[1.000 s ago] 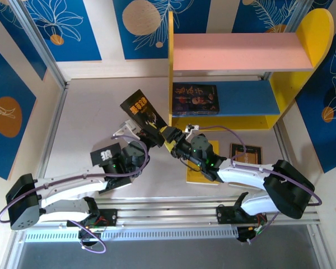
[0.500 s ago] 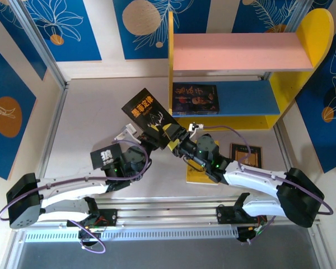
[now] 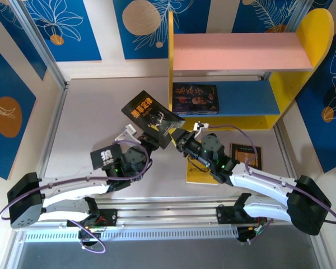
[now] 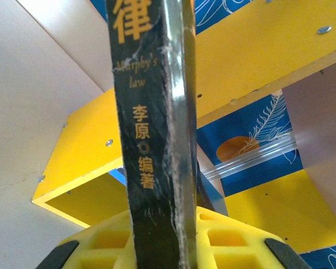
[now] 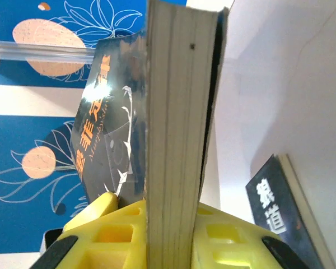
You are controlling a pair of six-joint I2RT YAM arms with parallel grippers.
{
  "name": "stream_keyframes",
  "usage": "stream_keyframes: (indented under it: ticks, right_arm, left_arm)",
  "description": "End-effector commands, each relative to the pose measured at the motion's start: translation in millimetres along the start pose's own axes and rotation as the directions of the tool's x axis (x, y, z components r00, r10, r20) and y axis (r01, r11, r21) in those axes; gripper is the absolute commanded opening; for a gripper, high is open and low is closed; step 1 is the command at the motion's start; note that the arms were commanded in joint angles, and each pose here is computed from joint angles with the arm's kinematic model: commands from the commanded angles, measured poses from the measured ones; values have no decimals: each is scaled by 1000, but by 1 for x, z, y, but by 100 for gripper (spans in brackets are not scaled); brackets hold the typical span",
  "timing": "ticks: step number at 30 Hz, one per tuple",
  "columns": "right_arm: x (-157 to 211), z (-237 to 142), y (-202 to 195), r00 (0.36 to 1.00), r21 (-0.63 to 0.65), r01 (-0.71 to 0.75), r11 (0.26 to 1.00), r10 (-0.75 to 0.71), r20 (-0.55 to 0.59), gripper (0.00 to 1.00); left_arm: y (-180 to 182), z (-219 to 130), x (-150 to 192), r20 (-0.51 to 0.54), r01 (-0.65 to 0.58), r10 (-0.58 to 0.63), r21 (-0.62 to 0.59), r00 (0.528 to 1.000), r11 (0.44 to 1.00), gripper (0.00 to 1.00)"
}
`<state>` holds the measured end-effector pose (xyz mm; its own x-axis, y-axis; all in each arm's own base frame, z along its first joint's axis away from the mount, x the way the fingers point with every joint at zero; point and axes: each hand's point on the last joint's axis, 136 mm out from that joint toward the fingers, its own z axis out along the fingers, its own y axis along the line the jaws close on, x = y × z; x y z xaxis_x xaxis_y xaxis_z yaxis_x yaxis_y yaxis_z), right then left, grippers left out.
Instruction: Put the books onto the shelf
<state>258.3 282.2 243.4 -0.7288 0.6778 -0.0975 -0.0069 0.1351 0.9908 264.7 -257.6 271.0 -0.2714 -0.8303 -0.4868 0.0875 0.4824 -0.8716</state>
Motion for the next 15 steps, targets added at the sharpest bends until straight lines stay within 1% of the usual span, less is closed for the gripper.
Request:
stream_keyframes:
  ticks: [1, 3, 5, 8, 11, 13, 15]
  right_arm:
    - [-6, -3, 21, 999, -54, 53, 997, -52, 16, 16]
    - [-6, -5, 21, 997, -56, 77, 995, -77, -1, 14]
    - [-7, -10, 19, 993, -46, 111, 993, -112, -27, 13]
    - [-9, -20, 19, 976, -27, 198, 980, -200, -89, 12]
    - [-10, -33, 17, 950, -11, 278, 961, -276, -148, 12]
    - [-11, -42, 14, 932, -8, 317, 948, -313, -184, 11]
    - [-12, -51, 11, 913, -2, 347, 938, -338, -229, 12]
  left_arm:
    - [-20, -1, 2, -24, 0, 1, 44, 1000, 999, 25]
    - [-20, -5, -3, -22, -24, 25, 41, 999, 999, 38]
    - [-16, -9, -11, -16, -62, 62, 13, 998, 998, 47]
    - [-11, -17, -27, -11, -149, 149, -40, 989, 988, 54]
    - [-8, -25, -44, -17, -233, 232, -82, 973, 969, 62]
    - [-8, -27, -53, -45, -294, 291, -87, 956, 952, 65]
    - [-8, -27, -59, -104, -351, 341, -91, 934, 932, 66]
